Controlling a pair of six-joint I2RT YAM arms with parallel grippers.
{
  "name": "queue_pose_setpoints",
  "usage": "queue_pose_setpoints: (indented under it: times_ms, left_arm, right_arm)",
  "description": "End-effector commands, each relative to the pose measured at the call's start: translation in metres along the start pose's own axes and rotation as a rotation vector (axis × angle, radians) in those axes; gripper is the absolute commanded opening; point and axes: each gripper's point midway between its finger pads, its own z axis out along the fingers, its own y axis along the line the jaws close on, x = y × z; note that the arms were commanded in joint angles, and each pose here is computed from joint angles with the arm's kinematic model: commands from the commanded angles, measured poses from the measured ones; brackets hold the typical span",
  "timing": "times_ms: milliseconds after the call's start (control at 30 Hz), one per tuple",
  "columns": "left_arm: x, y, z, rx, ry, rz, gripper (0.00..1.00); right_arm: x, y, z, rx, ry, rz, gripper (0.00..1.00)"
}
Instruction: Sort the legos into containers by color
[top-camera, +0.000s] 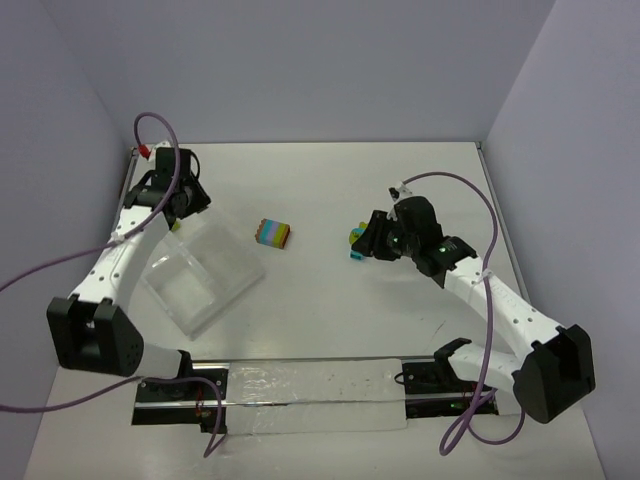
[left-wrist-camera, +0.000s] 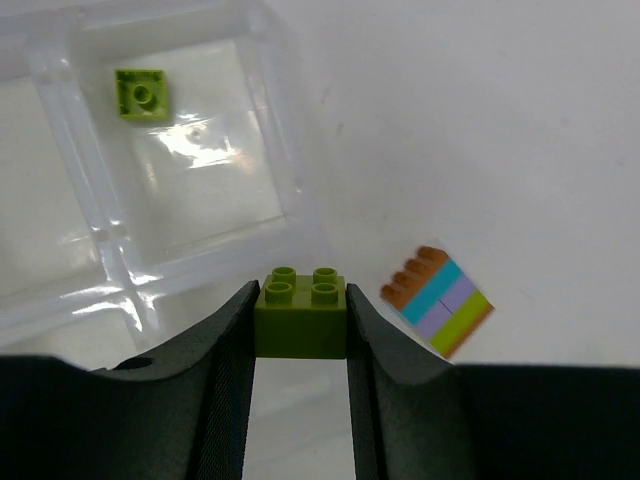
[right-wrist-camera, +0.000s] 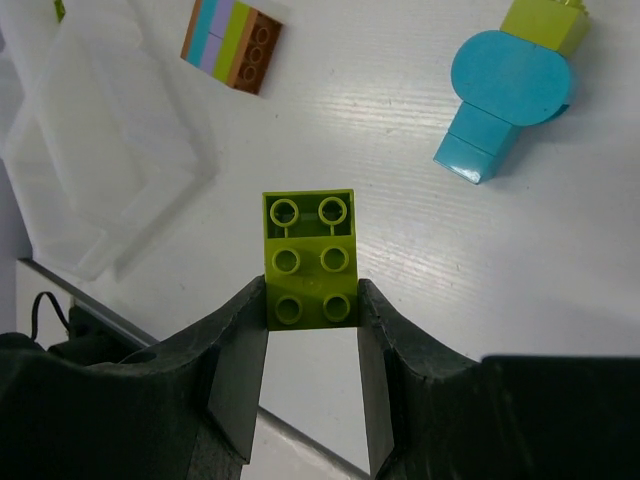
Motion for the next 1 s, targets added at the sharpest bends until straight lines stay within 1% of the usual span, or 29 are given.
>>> queue_pose_setpoints:
  times_ms: [0, 33, 67, 100, 133, 300, 333, 367, 400, 433, 467, 533, 600, 633, 700, 767, 833, 867, 900, 967]
  left_arm:
    - [-0.03, 0.017, 0.028, -0.07, -0.049, -0.042, 0.0]
    - [-0.034, 0.027, 0.037, -0.1, -0.045, -0.051, 0.0]
    - [-0.037, 0.028, 0.043, -0.098, -0.04, -0.054, 0.0]
    - [-0.03, 0.031, 0.056, -0.106, -0.009, -0.049, 0.0]
    - [-0.031, 0.031, 0.066, -0.093, -0.01, -0.05, 0.0]
    - [-0.033, 0.038, 0.09, -0.113, -0.006, -0.058, 0.0]
    - [-0.032, 0.038, 0.094, -0.12, -0.005, -0.058, 0.02]
    - [-0.032, 0.047, 0.1, -0.147, 0.002, -0.065, 0.07]
    - [-0.033, 0.055, 0.105, -0.181, 0.007, -0.067, 0.17]
    - [-0.033, 0.058, 0.11, -0.204, 0.009, -0.06, 0.29]
    - [-0.032, 0.061, 0.113, -0.216, 0.012, -0.055, 0.41]
    - [-0.032, 0.06, 0.117, -0.219, 0.011, -0.048, 0.75]
    - [-0.034, 0.057, 0.115, -0.199, 0.009, -0.054, 0.88]
    - [-0.036, 0.054, 0.111, -0.186, 0.007, -0.058, 0.92]
    - [-0.041, 0.046, 0.1, -0.15, -0.003, -0.06, 0.94]
    - [-0.048, 0.037, 0.085, -0.112, -0.02, -0.057, 0.93]
    - [-0.042, 0.003, 0.066, 0.03, 0.002, 0.002, 0.9]
    - [-0.038, -0.017, 0.055, 0.13, 0.027, 0.027, 0.9]
    - [-0.027, -0.043, 0.041, 0.272, 0.08, 0.053, 0.9]
    - [-0.011, -0.075, 0.016, 0.44, 0.154, 0.082, 0.9]
  right_arm:
    - [-0.029, 0.007, -0.009, 0.033, -0.049, -0.057, 0.0]
    - [-0.028, 0.003, -0.005, 0.057, -0.036, -0.052, 0.0]
    - [-0.029, 0.003, -0.003, 0.062, -0.032, -0.055, 0.0]
    - [-0.03, 0.004, -0.001, 0.059, -0.025, -0.055, 0.0]
    - [-0.034, 0.007, 0.001, 0.058, -0.015, -0.062, 0.0]
    - [-0.037, 0.01, 0.012, 0.058, 0.012, -0.062, 0.0]
    - [-0.038, 0.012, 0.014, 0.054, 0.015, -0.062, 0.0]
    - [-0.038, 0.012, 0.016, 0.053, 0.022, -0.063, 0.0]
    - [-0.037, 0.012, 0.018, 0.05, 0.033, -0.07, 0.0]
    - [-0.037, 0.013, 0.02, 0.044, 0.041, -0.079, 0.0]
    - [-0.038, 0.014, 0.02, 0.043, 0.042, -0.085, 0.0]
    - [-0.038, 0.016, 0.022, 0.041, 0.049, -0.103, 0.0]
    - [-0.037, 0.017, 0.024, 0.041, 0.056, -0.109, 0.0]
    - [-0.037, 0.021, 0.025, 0.036, 0.059, -0.115, 0.0]
    - [-0.036, 0.029, 0.028, 0.021, 0.063, -0.127, 0.0]
    - [-0.038, 0.038, 0.031, 0.001, 0.06, -0.137, 0.0]
    - [-0.036, 0.052, 0.037, -0.041, 0.065, -0.147, 0.0]
    - [-0.035, 0.06, 0.039, -0.068, 0.07, -0.152, 0.0]
    - [-0.033, 0.068, 0.041, -0.093, 0.078, -0.157, 0.0]
    - [-0.033, 0.076, 0.045, -0.107, 0.079, -0.175, 0.0]
